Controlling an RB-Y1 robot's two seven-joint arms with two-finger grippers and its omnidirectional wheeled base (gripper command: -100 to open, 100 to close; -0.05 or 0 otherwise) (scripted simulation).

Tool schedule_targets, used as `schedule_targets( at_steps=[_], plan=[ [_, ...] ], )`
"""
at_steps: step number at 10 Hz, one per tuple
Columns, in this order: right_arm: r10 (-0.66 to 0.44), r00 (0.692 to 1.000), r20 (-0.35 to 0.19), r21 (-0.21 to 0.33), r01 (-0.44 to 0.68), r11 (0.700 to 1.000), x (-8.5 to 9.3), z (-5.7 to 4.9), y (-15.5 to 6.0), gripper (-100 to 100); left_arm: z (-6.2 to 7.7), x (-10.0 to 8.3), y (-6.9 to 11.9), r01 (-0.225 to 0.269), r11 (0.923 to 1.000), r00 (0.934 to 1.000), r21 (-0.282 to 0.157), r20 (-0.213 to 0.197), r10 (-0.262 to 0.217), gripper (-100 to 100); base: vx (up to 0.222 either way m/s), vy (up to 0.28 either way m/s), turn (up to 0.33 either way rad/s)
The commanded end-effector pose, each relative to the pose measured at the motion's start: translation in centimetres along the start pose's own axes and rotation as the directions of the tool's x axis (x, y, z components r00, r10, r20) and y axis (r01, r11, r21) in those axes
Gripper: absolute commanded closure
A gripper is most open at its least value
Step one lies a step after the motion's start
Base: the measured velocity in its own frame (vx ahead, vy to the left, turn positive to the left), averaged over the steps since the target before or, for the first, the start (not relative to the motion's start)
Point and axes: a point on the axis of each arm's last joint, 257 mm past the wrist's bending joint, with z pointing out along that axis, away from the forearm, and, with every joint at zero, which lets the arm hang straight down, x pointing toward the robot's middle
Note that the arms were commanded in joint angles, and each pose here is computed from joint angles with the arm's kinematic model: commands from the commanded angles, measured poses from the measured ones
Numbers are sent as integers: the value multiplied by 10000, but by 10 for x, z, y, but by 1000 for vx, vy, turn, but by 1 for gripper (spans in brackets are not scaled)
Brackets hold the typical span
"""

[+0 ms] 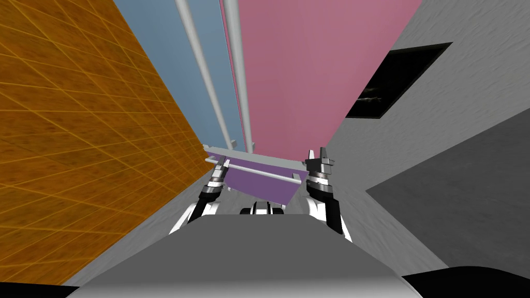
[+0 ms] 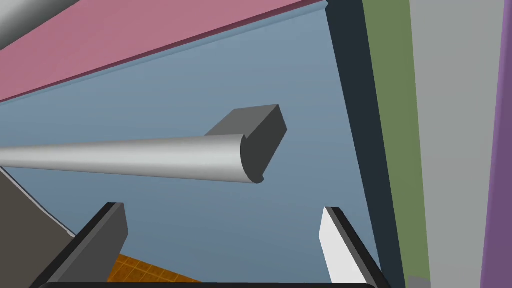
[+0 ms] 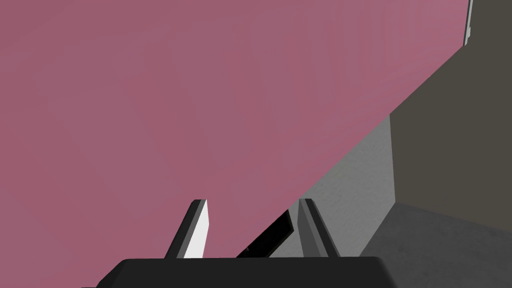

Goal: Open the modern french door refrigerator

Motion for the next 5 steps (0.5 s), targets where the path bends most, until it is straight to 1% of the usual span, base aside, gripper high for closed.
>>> schedule_targets(
  at_steps=[1, 3, 5],
  plan=[
    [0, 10000, 0, 0, 0, 10000, 0, 0, 0, 0, -7, 7, 19, -90, 9998, 9999, -153, -143, 88, -100, 17, 9, -46],
    [0, 10000, 0, 0, 0, 10000, 0, 0, 0, 0, -14, 14, 34, -172, 9994, 9995, -288, -278, 164, -100, 22, 10, -37],
    [0, 10000, 0, 0, 0, 10000, 0, 0, 0, 0, -20, 21, 46, -254, 9991, 9989, -330, -403, 241, -100, 22, 15, -38]
  ],
)
